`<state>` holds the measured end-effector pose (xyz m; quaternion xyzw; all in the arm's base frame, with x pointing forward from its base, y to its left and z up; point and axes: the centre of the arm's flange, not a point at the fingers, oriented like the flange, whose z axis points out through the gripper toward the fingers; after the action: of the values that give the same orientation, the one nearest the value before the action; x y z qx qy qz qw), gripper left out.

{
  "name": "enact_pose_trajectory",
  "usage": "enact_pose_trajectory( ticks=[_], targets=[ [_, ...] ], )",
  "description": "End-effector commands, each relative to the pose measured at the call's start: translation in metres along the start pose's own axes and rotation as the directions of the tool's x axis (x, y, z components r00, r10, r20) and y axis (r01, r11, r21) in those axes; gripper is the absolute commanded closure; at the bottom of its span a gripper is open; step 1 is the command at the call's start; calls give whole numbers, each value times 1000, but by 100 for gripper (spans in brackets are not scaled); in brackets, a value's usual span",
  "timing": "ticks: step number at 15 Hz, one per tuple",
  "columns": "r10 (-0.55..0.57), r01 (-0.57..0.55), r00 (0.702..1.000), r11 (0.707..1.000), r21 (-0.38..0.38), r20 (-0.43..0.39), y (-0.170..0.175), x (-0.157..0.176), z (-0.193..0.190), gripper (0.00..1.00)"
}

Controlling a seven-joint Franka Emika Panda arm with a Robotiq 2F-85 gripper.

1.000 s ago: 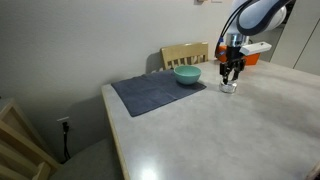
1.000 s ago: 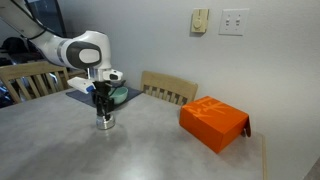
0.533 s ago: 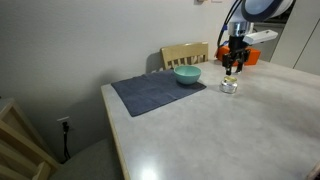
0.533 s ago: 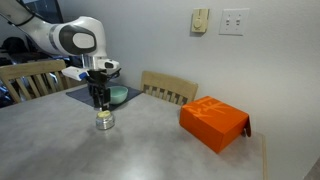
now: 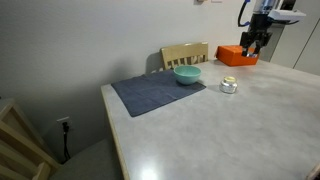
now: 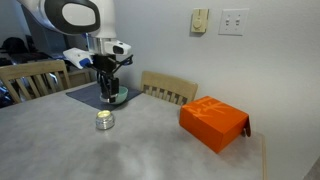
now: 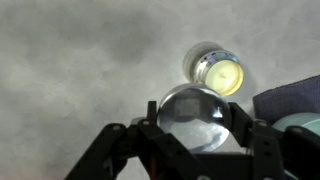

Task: Remove the lid from the jar and put it on the table

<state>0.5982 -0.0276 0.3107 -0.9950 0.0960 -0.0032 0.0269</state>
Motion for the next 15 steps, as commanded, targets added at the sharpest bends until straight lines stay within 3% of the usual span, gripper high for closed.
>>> enact_pose_trajectory(
  ticks=[1, 9, 12, 15],
  targets=[
    [6, -8, 999, 999, 41, 43, 27, 10, 23, 56],
    [62, -50, 985, 996, -79, 159, 12, 45, 99, 56],
    [111, -98, 988, 988, -122, 106, 18, 57, 113, 56],
    [152, -144, 987, 983, -116, 58, 27, 69, 124, 56]
  ],
)
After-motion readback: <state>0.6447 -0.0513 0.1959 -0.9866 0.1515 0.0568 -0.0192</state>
